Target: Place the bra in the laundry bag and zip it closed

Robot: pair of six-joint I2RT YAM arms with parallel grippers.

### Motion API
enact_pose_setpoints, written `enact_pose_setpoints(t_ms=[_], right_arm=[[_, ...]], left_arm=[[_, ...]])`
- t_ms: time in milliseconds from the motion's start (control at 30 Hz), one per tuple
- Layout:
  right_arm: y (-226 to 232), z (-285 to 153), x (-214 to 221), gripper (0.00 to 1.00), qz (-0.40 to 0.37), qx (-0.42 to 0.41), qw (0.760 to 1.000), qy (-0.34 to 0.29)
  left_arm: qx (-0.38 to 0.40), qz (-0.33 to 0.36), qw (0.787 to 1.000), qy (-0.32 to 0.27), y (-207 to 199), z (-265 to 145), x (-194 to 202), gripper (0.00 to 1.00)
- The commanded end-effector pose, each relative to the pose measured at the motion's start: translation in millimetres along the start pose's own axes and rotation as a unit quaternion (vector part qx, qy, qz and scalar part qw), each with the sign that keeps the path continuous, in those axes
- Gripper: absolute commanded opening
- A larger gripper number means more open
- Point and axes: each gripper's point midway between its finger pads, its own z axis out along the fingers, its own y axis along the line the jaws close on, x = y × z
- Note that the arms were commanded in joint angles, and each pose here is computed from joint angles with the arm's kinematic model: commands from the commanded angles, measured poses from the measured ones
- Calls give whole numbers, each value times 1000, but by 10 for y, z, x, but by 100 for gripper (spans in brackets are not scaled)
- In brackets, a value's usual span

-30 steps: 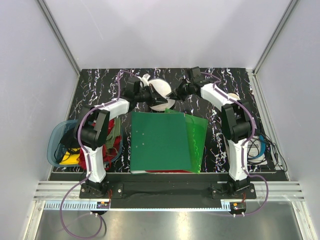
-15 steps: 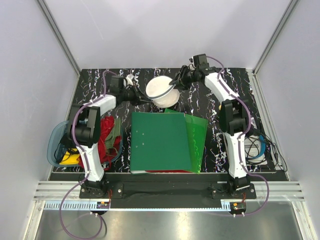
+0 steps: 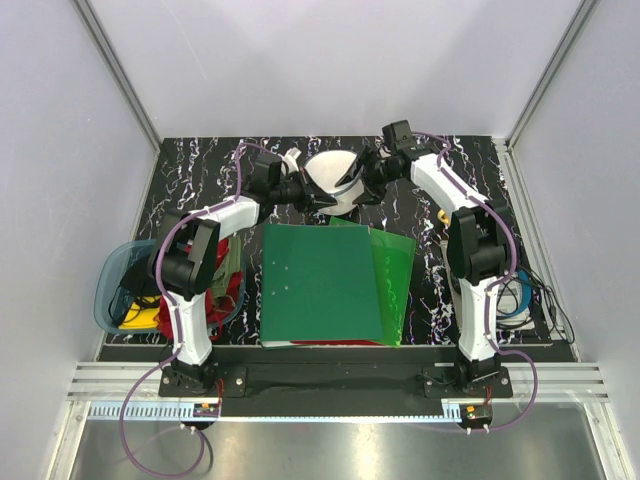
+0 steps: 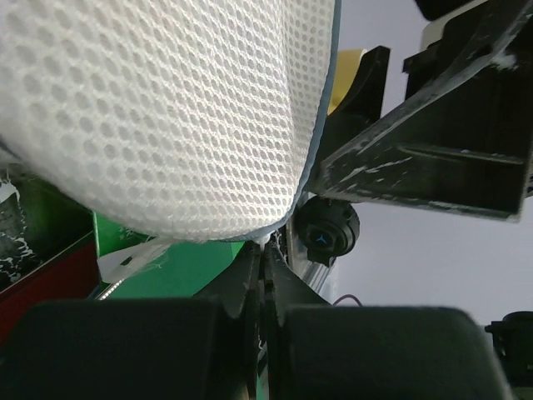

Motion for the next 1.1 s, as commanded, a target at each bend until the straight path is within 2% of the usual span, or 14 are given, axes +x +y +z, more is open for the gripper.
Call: enact_pose_setpoints(t_ms=[0, 33, 67, 200, 400, 533, 600, 633, 667, 767, 900, 933, 1000, 1067], right_arm=[[343, -24, -120, 67, -4, -57, 998, -27], [331, 26, -143, 63, 2, -58, 998, -24], [326, 62, -159, 47, 2, -57, 998, -25], [199, 68, -371, 10, 5, -49, 998, -43], [46, -18, -523, 5, -35, -66, 997, -30], [77, -36, -529, 7, -55, -73, 995, -28], [85, -75, -538, 11, -62, -70, 995, -32], [92, -104, -547, 30, -68, -65, 995, -35], [15, -124, -488, 37, -64, -42, 997, -25], [-281, -315, -475, 63, -83, 65, 994, -33], [-582, -835, -564, 82, -165, 222, 957, -88], [-628, -930, -540, 97, -176, 245, 949, -93], [-702, -1209, -404, 100, -207, 305, 923, -110], [-793, -1254, -153, 100, -233, 338, 906, -103]], left_arm=[[31, 20, 999, -19, -239, 47, -97, 0], [30, 17, 999, -16, -228, 66, -77, 0], [31, 17, 999, -15, -238, 69, -74, 0], [6, 15, 1000, -10, -111, 45, -89, 0], [-161, -57, 985, -10, 707, -424, -254, 0], [-177, -16, 984, -21, 595, -529, -474, 0], [-211, -11, 977, -18, 623, -594, -477, 2], [-222, 10, 975, -15, 608, -627, -499, 7], [-238, 36, 970, -31, 504, -660, -603, 23], [-308, 113, 944, -41, 338, -844, -615, 42], [-383, 200, 901, -33, 160, -1090, -304, 53], [-393, 214, 894, -32, 148, -1125, -214, 54], [-406, 244, 880, -33, 54, -1227, 63, 65], [-403, 270, 874, -28, -56, -1261, 303, 69]])
